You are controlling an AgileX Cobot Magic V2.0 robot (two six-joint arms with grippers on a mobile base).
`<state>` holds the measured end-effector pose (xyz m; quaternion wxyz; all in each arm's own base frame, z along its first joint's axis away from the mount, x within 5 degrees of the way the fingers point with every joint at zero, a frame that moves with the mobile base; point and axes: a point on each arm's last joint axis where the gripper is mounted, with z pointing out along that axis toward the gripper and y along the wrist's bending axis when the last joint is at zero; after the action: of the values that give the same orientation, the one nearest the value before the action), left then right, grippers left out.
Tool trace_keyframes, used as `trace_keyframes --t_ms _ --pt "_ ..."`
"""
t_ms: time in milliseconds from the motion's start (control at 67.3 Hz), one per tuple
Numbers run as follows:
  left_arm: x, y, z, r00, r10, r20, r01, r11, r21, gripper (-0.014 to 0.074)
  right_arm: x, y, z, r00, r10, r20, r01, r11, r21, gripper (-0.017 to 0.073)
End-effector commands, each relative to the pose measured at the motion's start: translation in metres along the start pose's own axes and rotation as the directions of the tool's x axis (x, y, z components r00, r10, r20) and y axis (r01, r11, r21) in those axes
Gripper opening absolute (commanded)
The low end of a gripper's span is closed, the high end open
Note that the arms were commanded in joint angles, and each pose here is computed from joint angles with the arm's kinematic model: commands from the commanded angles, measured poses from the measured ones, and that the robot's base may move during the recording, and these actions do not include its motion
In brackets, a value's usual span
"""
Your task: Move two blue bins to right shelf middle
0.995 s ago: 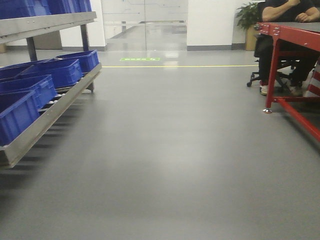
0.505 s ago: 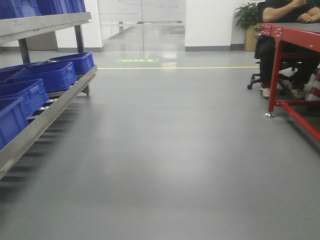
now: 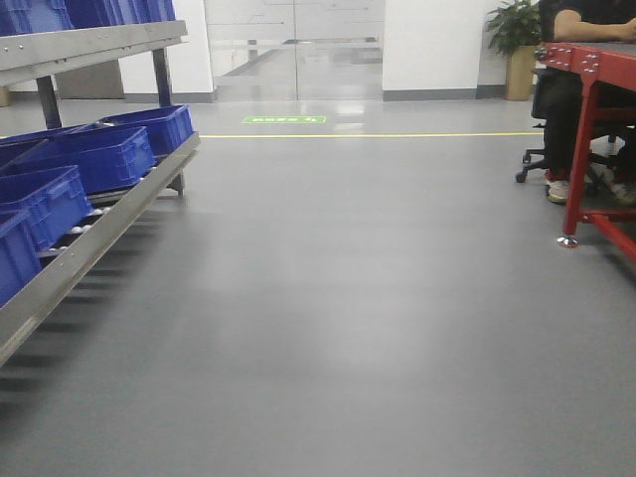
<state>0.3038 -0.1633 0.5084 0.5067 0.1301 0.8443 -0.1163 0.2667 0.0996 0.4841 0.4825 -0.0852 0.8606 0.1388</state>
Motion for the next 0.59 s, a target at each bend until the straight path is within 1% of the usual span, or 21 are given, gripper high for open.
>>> trace_keyframes --t_ms 0,579 --pt "-0.0091 -0.0095 -0.0116 0.996 -0.029 0.080 0.023 0.997 0.078 -0.0111 -0.0066 0.0038 -0.0070 0.998 -0.004 0.064 0.006 0.999 -0.033 -0.0153" --pt "-0.0091 -0.0095 -0.0116 0.996 -0.029 0.080 0.023 0.997 0.078 -0.0111 -0.0070 0.0039 -0.0062 0.998 -0.004 0.068 0.006 0.999 -0.033 -0.0153"
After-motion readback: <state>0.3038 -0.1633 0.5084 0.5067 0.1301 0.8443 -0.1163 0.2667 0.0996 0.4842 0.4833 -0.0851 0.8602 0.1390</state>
